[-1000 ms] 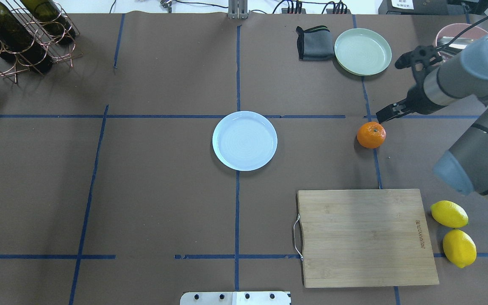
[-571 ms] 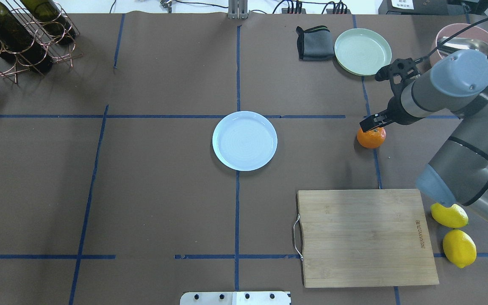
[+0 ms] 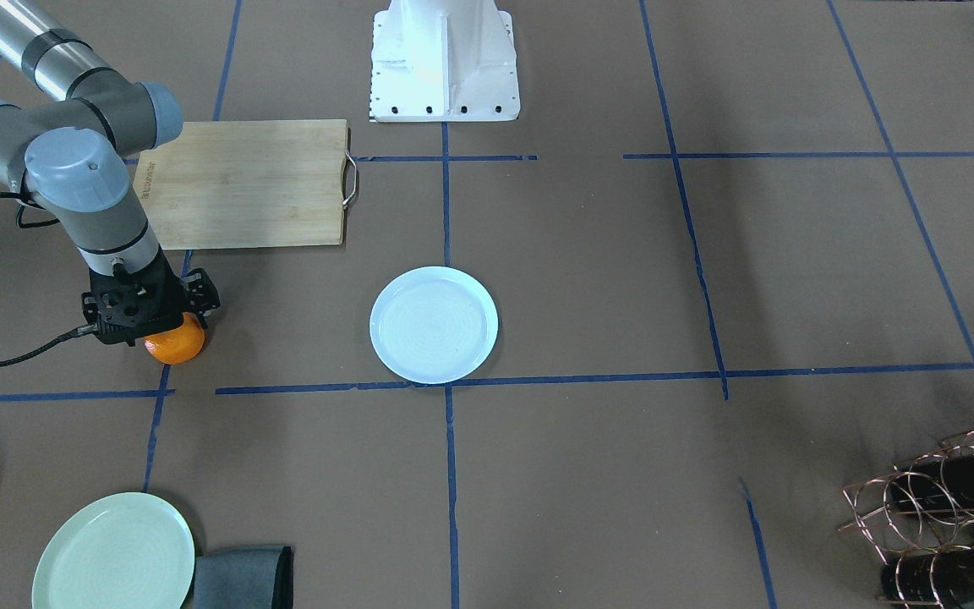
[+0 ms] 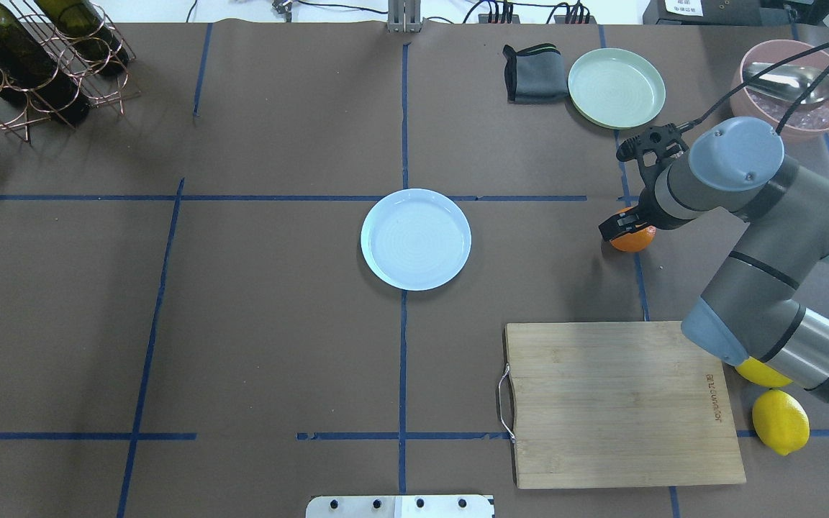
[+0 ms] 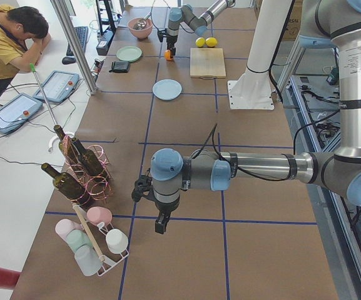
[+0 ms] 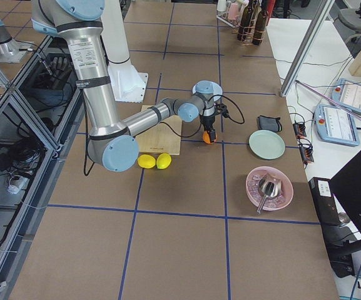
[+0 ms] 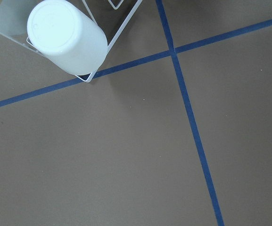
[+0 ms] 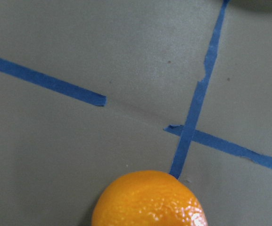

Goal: Pick orange to plate
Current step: 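Carry the orange with the right gripper over the light blue plate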

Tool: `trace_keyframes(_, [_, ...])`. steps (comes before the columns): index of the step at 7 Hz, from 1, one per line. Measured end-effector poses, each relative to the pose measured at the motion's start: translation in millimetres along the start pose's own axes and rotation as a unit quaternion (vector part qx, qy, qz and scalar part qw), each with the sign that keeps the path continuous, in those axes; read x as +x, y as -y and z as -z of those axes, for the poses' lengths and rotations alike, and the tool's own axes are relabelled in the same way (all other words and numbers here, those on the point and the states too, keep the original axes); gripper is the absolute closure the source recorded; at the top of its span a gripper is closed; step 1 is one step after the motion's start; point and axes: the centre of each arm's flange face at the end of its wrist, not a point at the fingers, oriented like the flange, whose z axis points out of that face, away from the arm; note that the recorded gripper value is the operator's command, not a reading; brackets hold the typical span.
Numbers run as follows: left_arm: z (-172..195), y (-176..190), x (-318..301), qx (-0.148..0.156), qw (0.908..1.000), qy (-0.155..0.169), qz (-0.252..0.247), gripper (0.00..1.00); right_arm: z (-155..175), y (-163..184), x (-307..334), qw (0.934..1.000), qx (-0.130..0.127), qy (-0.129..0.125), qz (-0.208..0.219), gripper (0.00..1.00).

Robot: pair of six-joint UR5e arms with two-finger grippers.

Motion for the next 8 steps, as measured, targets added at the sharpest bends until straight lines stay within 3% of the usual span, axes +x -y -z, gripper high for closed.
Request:
trace_keyframes(1, [0.1,0.8,-0.1,0.0,1.0,0.0,0.0,0.0,-3.7,-0.5,-3.8,1.0,-0.002,-0.002,0.003,0.59])
trace_keyframes(2, [0.1,1.1,-0.2,0.001,1.0,0.0,-0.001,0.0,-3.6,1.6,-10.2,1.0,0.0,0.0,0.006,0.9])
trace_keyframes(3, [0.0,1.1,-0.3,0.0,1.0,0.0,-0.001,0.0,-1.2,5.1,-16.4,1.0,0.002,0.003,0.008,1.0])
trace_keyframes(5, [0.0,0.9,-0.3,0.0,1.0,0.0,-0.001,0.0,16.8,26.7,-44.0,0.9996,0.019,0.018,-0.008,1.0])
trace_keyframes(7, [0.0,0.5,0.0,0.0,1.0,0.0,-0.001,0.0,55.8,72.2,-119.4,0.9966,0.029,0.04,-0.066,0.95])
trace_keyframes(8, [0.5,0.9,0.2,0.001,1.0,0.0,-0.002,0.0,70.9,92.7,-164.9,0.9947,0.03,0.039,-0.091,0.95])
